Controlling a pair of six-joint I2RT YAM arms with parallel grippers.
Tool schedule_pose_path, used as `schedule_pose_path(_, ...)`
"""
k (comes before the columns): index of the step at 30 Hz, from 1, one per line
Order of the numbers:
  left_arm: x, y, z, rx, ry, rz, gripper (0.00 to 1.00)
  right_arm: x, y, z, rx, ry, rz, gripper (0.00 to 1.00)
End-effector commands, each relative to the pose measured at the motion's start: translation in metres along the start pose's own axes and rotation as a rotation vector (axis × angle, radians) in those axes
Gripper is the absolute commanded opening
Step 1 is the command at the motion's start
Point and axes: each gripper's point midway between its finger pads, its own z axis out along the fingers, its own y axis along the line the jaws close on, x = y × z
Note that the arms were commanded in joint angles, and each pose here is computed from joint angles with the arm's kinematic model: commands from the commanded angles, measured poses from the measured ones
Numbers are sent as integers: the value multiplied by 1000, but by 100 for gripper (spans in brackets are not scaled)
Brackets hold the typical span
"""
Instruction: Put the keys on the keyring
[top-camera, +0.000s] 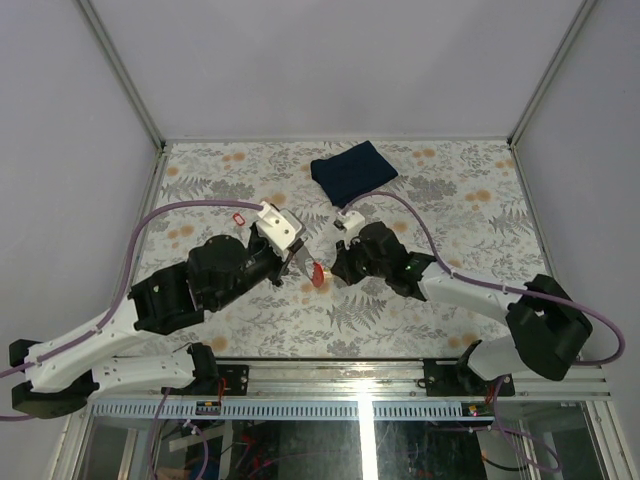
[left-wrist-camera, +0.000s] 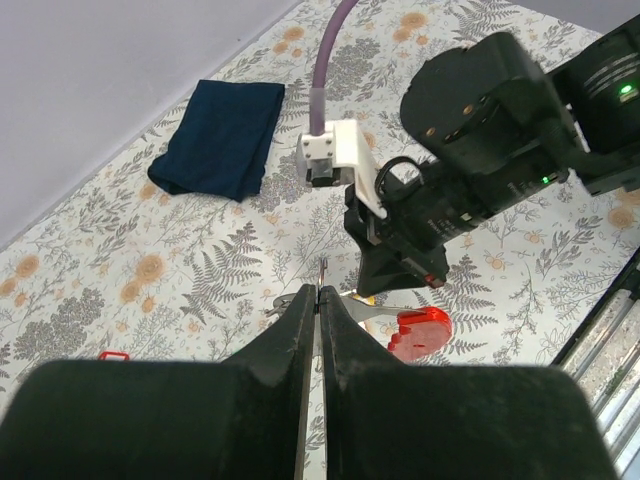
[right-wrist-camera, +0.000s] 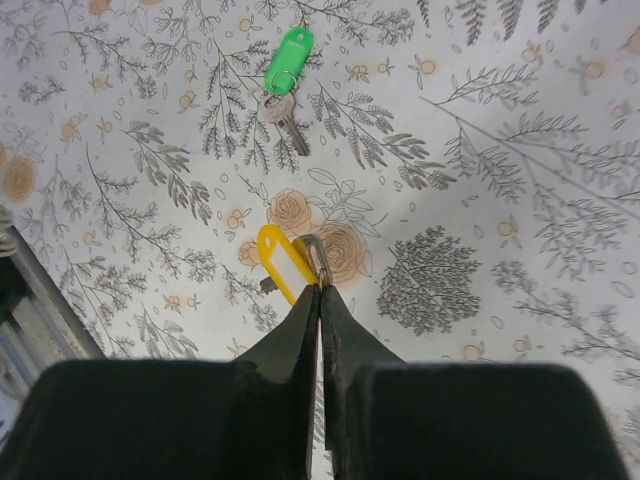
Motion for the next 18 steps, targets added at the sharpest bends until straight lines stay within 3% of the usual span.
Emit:
schedule_pose_path(1, -26, 5, -4, -14, -115, -24, 0, -28, 1, -22, 13, -86, -178, 4)
schedule_pose_path(4, -27, 6, -5, -18, -116, -22, 0, -25, 7, -31, -33, -68, -263, 4)
schedule_pose_path(8, -26, 7, -5, -24, -110, -24, 0, 20, 12, -36, -105, 212, -274, 4)
schedule_pose_path(10, -25, 8, -4, -30, -108, -25, 0, 43, 17, -35, -166, 278, -241, 3)
schedule_pose_path(18, -26, 5, -1, -22, -103, -29, 0, 72, 6, -12, -140, 239, -150, 1)
